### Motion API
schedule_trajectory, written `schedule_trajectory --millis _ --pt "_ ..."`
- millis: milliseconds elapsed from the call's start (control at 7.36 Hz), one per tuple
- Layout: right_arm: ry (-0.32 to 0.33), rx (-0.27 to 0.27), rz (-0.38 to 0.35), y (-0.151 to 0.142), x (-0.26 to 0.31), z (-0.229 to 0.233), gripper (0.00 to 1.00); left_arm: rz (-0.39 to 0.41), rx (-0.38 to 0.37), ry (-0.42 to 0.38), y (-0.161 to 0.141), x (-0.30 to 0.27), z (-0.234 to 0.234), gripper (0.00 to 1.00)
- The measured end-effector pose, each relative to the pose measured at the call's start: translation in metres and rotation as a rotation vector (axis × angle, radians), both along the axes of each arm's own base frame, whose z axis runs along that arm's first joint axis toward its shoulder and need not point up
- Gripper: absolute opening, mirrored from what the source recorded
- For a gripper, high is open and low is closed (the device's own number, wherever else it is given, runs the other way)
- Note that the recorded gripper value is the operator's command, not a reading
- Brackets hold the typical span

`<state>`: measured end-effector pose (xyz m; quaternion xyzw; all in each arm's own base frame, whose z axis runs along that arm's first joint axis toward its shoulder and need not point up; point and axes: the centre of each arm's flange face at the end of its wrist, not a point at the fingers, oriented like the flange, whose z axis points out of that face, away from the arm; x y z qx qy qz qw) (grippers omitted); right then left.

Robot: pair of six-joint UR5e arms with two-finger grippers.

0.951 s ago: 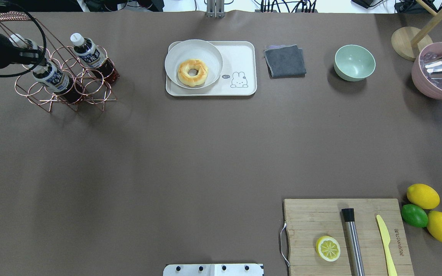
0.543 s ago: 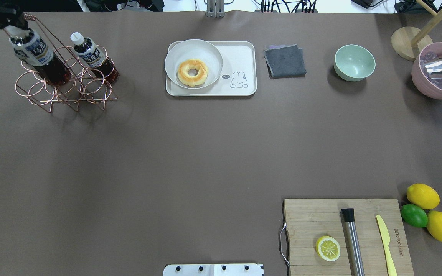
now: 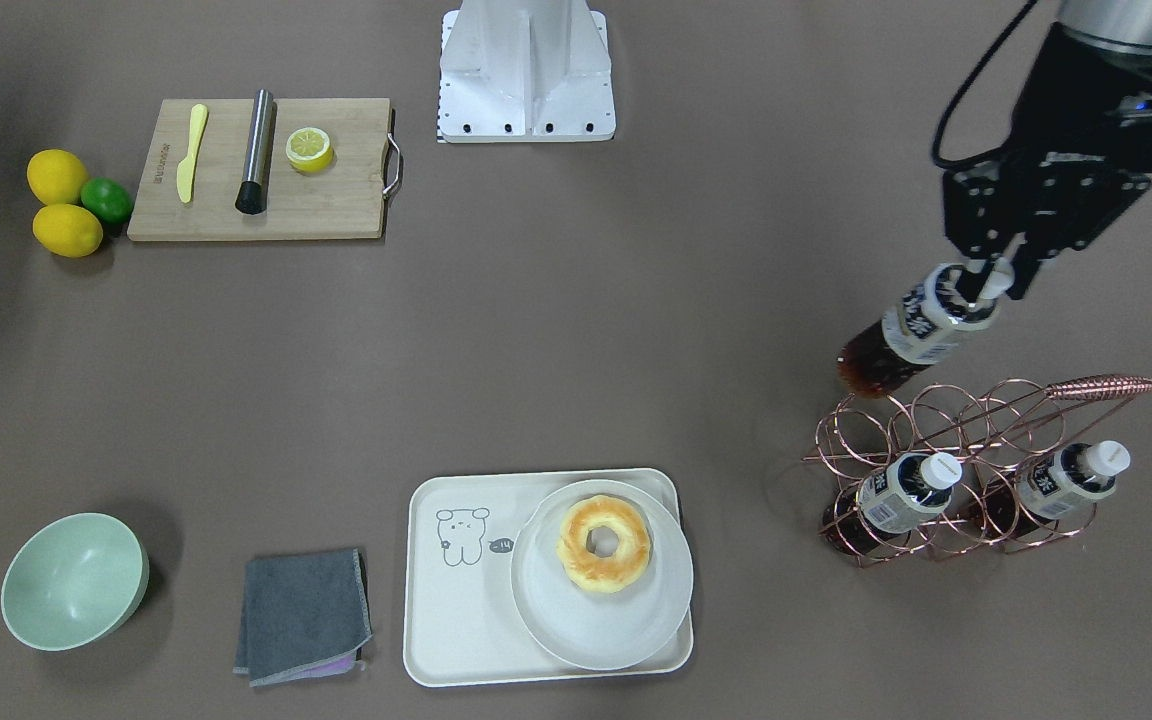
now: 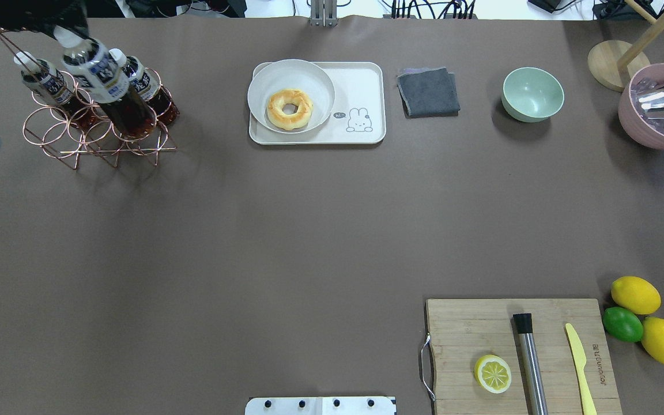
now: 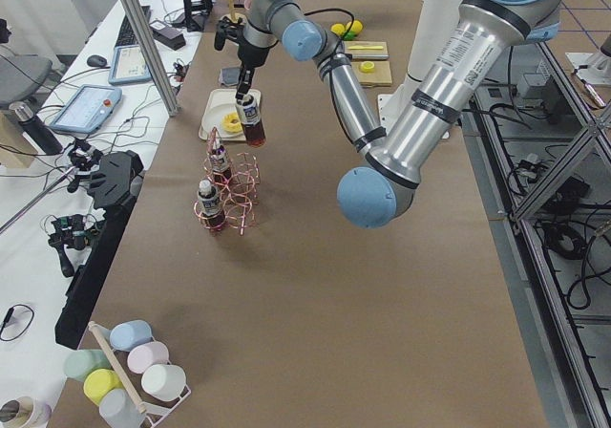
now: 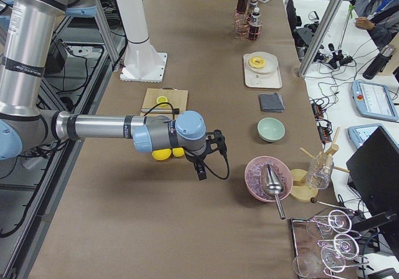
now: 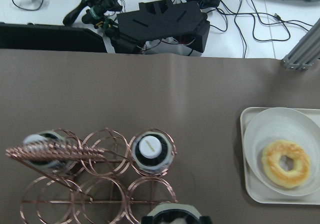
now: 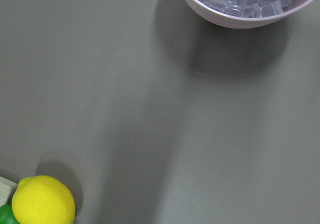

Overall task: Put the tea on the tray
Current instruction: 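Lift the tea bottle out of the rack with the left gripper, then set the tea bottle upright on the table and open the left gripper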

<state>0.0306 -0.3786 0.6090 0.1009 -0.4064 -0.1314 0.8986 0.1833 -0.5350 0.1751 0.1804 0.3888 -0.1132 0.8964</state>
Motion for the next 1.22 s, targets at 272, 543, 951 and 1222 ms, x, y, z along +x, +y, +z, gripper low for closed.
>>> schedule_trajectory --millis 272,543,951,1222 --pt "0.001 0.001 -0.001 -0.001 -0.001 0.000 1.00 -0.030 -0.075 -0.023 0.029 0.090 -0.065 0.00" --pt "0.000 0.000 -0.002 -0.001 -0.001 0.000 1.00 -0.059 -0.160 -0.021 0.071 0.183 -0.103 0.00" --pt "-0.001 -0.002 -0.003 -0.001 -0.001 0.000 1.00 -0.061 -0.239 -0.007 0.135 0.292 -0.125 0.00" --pt "-0.001 -0.003 -0.004 0.000 -0.001 0.001 1.00 -0.043 -0.257 0.011 0.153 0.326 -0.121 0.00"
